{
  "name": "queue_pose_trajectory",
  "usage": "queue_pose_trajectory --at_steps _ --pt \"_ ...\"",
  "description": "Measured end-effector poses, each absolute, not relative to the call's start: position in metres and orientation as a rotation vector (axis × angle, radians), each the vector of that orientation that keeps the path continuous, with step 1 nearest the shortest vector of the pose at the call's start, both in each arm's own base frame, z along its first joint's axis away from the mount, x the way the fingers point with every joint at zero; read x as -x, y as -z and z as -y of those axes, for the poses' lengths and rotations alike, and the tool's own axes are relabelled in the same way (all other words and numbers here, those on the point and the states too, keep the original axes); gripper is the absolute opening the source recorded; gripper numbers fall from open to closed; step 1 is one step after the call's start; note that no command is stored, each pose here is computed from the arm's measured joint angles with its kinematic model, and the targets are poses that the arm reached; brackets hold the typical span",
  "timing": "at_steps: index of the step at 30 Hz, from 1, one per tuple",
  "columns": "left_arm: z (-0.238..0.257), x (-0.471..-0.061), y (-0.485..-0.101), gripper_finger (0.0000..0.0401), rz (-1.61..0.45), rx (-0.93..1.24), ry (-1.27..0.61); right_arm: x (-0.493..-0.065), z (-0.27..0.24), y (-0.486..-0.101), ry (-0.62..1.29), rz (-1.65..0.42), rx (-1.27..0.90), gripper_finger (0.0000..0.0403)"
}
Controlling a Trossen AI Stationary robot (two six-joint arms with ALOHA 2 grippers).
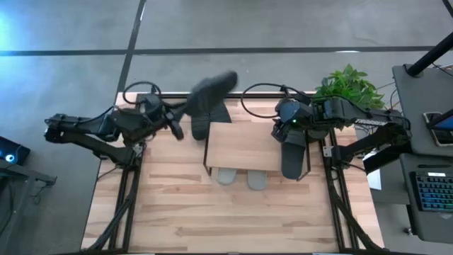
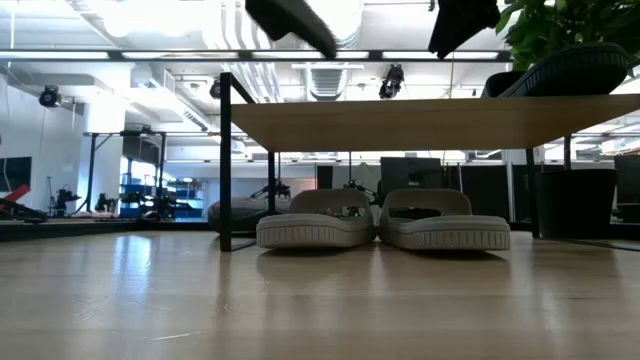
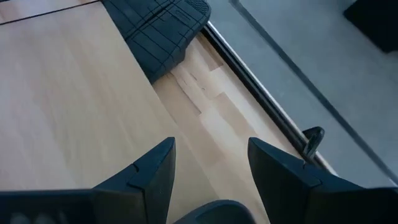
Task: Pick and place slides into the shelf
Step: Put the black slipper on the shelf
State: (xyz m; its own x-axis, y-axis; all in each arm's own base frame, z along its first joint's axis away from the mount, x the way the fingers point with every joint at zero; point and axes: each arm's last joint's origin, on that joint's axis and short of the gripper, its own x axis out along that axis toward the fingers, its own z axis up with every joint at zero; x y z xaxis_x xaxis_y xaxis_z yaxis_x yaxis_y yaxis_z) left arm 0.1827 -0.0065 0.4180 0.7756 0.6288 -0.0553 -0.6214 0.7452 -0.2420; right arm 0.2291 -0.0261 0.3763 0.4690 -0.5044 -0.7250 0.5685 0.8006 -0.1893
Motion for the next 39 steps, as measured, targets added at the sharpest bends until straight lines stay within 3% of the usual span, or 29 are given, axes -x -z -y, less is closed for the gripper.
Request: queue_pose_trajectory --at_steps 6,11,17,21,29,39 --pt "0.040 -0.203 -0.421 0.0026 -0.167 0.291 -0.458 -0.219 0.028 -0.396 0.741 -0.777 -0.003 0.0194" --pt "0.075 -0.217 -0.433 0.0026 -0.178 0.327 -0.307 -0.212 0.031 -0.423 0.837 -0.677 0.076 0.0194" --pt "0.122 -0.229 -0.436 0.0026 -0.247 0.464 -0.085 -0.211 0.032 -0.443 0.802 -0.635 0.083 0.0194" --pt "0.152 -0.237 -0.412 0.0026 -0.352 0.520 -0.063 -0.213 0.032 -0.445 0.776 -0.629 0.070 0.0194" --pt "0.185 -0.273 -0.337 0.0026 -0.572 0.385 -0.288 -0.224 0.033 -0.438 0.735 -0.670 0.131 0.0194" --pt "0.235 -0.308 -0.284 0.0029 -0.892 0.326 -0.097 -0.241 0.034 -0.425 0.706 -0.753 0.214 0.0194"
